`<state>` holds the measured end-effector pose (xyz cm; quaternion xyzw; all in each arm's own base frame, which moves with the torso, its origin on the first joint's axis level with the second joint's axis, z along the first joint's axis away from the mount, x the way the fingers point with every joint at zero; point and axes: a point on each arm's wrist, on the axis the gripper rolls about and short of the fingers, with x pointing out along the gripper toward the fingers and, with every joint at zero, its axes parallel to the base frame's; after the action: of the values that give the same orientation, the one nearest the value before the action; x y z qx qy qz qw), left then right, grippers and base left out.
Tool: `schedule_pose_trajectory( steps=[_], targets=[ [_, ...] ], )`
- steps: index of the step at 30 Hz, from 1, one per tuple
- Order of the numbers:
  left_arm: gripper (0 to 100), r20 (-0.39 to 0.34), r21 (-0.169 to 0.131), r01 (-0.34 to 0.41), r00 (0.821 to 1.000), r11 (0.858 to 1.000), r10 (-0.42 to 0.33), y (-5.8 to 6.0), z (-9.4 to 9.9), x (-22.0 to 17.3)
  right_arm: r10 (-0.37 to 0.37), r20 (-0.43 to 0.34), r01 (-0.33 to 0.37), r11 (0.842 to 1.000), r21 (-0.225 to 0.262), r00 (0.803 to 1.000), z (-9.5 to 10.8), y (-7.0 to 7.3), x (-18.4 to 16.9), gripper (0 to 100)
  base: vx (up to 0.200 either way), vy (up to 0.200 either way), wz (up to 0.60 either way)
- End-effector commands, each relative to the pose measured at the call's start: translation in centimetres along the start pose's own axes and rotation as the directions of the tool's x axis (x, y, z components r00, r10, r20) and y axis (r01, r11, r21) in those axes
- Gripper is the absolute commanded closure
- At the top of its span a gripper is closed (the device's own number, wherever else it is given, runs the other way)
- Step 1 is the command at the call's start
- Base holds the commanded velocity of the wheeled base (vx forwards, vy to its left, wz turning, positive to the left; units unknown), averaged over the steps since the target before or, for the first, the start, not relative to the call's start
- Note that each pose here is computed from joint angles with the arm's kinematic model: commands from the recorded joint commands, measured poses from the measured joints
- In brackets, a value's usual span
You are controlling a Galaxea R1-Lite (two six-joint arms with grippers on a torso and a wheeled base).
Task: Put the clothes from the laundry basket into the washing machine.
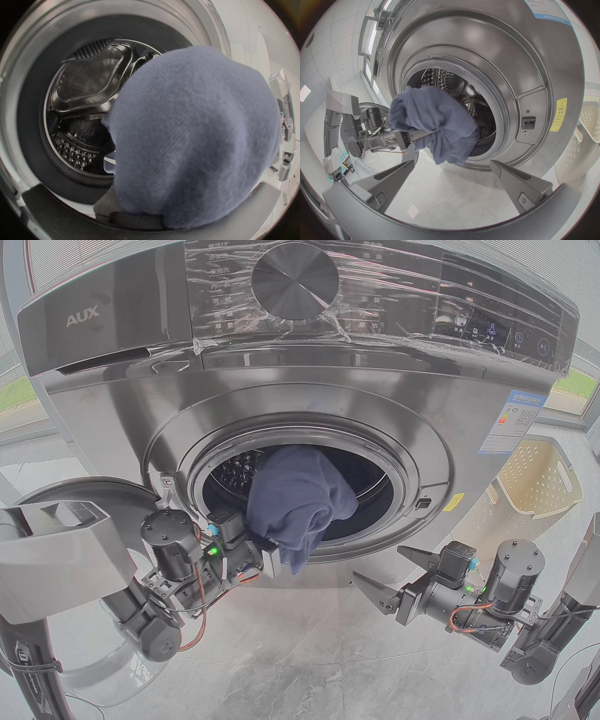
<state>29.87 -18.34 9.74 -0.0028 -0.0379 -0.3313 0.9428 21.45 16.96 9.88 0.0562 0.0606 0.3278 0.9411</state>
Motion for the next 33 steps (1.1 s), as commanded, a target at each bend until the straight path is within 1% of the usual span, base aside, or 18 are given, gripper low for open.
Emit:
schedule_pose_trajectory(
  steps=[1,2,4,5,7,10,11,12,14,15,17,21,23,24,25,28,31,33],
  targets=[
    [100,0.016,-0.009,-0.017,1.000,1.000,0.017,-0.4,-2.8,4.2,0.011,0.007,-0.011,1.000,-0.001,1.000,0.2,0.3,-0.1,0,0.000,0.000,0.00],
    [100,0.019,-0.010,-0.026,0.999,1.000,0.026,0.0,-3.3,5.0,0.016,0.008,-0.016,1.000,0.000,1.000,0.2,0.4,-0.1,0,0.000,0.000,0.00],
    [100,0.025,-0.015,-0.030,0.999,0.999,0.031,0.3,-3.5,5.5,0.019,0.007,-0.019,1.000,-0.002,1.000,0.2,0.5,-0.1,0,0.000,0.000,0.00],
    [100,0.033,-0.027,-0.039,0.999,0.999,0.040,0.8,-3.9,6.5,0.020,0.008,-0.020,1.000,-0.002,1.000,0.2,0.5,-0.1,0,0.000,0.000,0.00],
    [100,0.045,-0.040,-0.038,0.998,0.998,0.040,0.9,-4.0,7.5,0.022,0.007,-0.022,1.000,-0.002,1.000,0.2,0.5,-0.1,0,0.000,0.000,0.00],
    [100,0.043,-0.069,-0.041,0.998,0.997,0.044,1.3,-4.1,9.3,0.023,0.003,-0.023,1.000,0.000,1.000,0.1,0.5,-0.1,0,0.000,0.000,0.00],
    [100,0.043,-0.069,-0.041,0.998,0.997,0.044,1.3,-4.1,9.3,0.023,0.003,-0.023,1.000,0.000,1.000,0.1,0.5,-0.1,0,0.000,0.000,0.00],
    [100,0.045,-0.078,-0.044,0.998,0.996,0.048,1.6,-4.1,10.4,0.021,0.002,-0.021,1.000,0.000,1.000,0.0,0.5,0.0,0,0.000,0.000,0.00],
    [100,0.048,-0.077,-0.045,0.998,0.996,0.049,1.7,-4.3,11.1,0.022,0.000,-0.022,1.000,0.000,1.000,0.0,0.6,0.0,0,0.000,0.000,0.00],
    [100,0.051,-0.078,-0.053,0.997,0.996,0.057,2.1,-4.4,12.1,0.023,0.008,-0.023,1.000,0.000,1.000,0.0,0.5,0.0,0,0.000,0.000,0.00],
    [100,0.055,-0.077,-0.065,0.996,0.995,0.069,2.5,-4.5,13.0,0.023,0.008,-0.023,1.000,0.000,1.000,0.0,0.5,0.0,0,0.000,0.000,0.00],
    [100,0.084,-0.077,-0.085,0.992,0.993,0.092,3.0,-4.5,15.2,0.023,0.003,-0.023,1.000,0.000,1.000,-0.1,0.5,0.0,0,0.000,0.000,0.00],
    [100,0.092,-0.076,-0.120,0.988,0.990,0.127,3.8,-4.6,16.1,0.023,-0.003,-0.023,1.000,0.001,1.000,-0.3,0.5,0.1,0,0.000,0.000,0.00],
    [100,0.093,-0.077,-0.130,0.986,0.989,0.137,4.0,-4.7,16.3,0.023,-0.006,-0.023,1.000,0.003,1.000,-0.3,0.5,0.1,0,0.000,0.000,0.00],
    [100,0.094,-0.078,-0.157,0.982,0.984,0.164,4.4,-4.6,16.8,0.022,-0.020,-0.022,1.000,0.001,1.000,-0.6,0.5,-0.2,0,0.000,0.000,0.00],
    [100,0.112,-0.082,-0.204,0.971,0.976,0.212,5.6,-3.7,17.7,0.032,-0.040,-0.032,0.999,-0.009,0.999,-1.0,0.6,-0.8,0,0.000,0.000,0.00],
    [100,0.137,-0.086,-0.221,0.963,0.972,0.231,6.2,-2.6,18.2,0.041,-0.040,-0.041,0.999,-0.010,0.998,-1.0,0.9,-0.9,0,0.000,0.000,0.00],
    [100,0.140,-0.092,-0.231,0.960,0.968,0.243,6.3,-2.2,18.3,0.042,-0.034,-0.042,0.999,-0.009,0.999,-0.9,0.9,-0.8,0,0.000,0.000,0.00]
  ],
)
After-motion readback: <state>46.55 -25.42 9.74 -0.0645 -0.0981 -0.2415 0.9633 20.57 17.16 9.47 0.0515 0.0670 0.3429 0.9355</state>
